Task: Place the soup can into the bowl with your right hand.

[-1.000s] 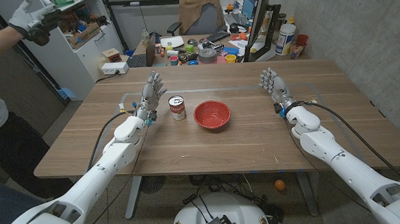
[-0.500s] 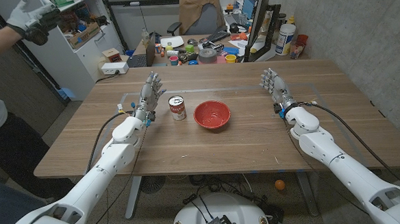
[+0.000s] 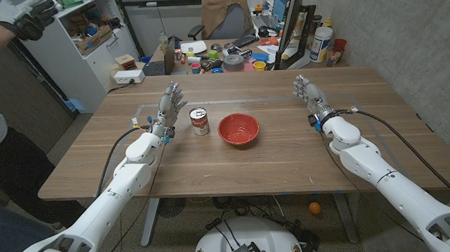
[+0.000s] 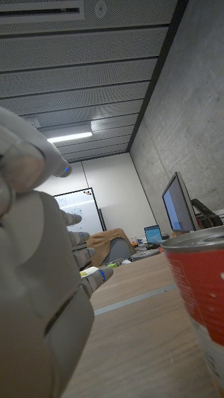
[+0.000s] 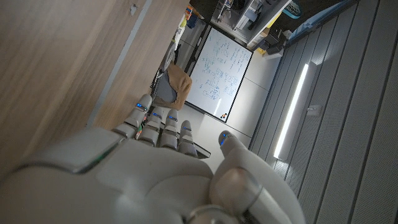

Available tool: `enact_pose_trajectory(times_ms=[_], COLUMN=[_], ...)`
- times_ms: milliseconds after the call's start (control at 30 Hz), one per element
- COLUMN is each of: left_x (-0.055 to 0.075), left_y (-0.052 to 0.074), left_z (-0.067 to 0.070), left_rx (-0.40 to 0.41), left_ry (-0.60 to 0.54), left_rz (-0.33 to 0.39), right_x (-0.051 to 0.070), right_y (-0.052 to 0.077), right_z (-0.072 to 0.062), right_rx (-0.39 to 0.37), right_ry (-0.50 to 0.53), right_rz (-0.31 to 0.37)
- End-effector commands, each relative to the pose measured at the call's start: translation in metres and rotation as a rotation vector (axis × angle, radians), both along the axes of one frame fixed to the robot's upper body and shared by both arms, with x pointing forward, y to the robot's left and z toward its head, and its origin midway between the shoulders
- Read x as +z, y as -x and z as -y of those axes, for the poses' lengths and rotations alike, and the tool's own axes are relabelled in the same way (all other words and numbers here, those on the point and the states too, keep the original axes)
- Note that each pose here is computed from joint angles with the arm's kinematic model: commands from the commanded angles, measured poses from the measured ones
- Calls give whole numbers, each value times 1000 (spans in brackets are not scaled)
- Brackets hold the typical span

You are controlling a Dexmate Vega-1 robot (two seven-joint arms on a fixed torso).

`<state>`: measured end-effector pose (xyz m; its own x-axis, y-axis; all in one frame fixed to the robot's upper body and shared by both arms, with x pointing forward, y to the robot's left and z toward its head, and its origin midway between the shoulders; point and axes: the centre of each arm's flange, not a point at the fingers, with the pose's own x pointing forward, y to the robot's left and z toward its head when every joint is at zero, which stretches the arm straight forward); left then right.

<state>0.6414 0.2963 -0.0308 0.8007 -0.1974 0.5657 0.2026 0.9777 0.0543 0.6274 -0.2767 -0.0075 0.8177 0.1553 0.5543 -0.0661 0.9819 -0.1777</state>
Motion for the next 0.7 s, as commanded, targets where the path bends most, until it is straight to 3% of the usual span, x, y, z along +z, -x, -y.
enact_pose_trajectory(times_ms=[33,367,700], left_x=[-2,-4,-6], left_y=[12,27,41], left_z=[-2,-21,-44], left_rx=[24,52,97], left_ry=[-45,-50,-34], left_rz=[5,-2,4], right_x=[28,65,90], right_y=[16,37,51], right_z=[-24,-63,-98], right_rx=[-102,-189,-307], right_ry=[171,298,446], right_rz=[19,61,103])
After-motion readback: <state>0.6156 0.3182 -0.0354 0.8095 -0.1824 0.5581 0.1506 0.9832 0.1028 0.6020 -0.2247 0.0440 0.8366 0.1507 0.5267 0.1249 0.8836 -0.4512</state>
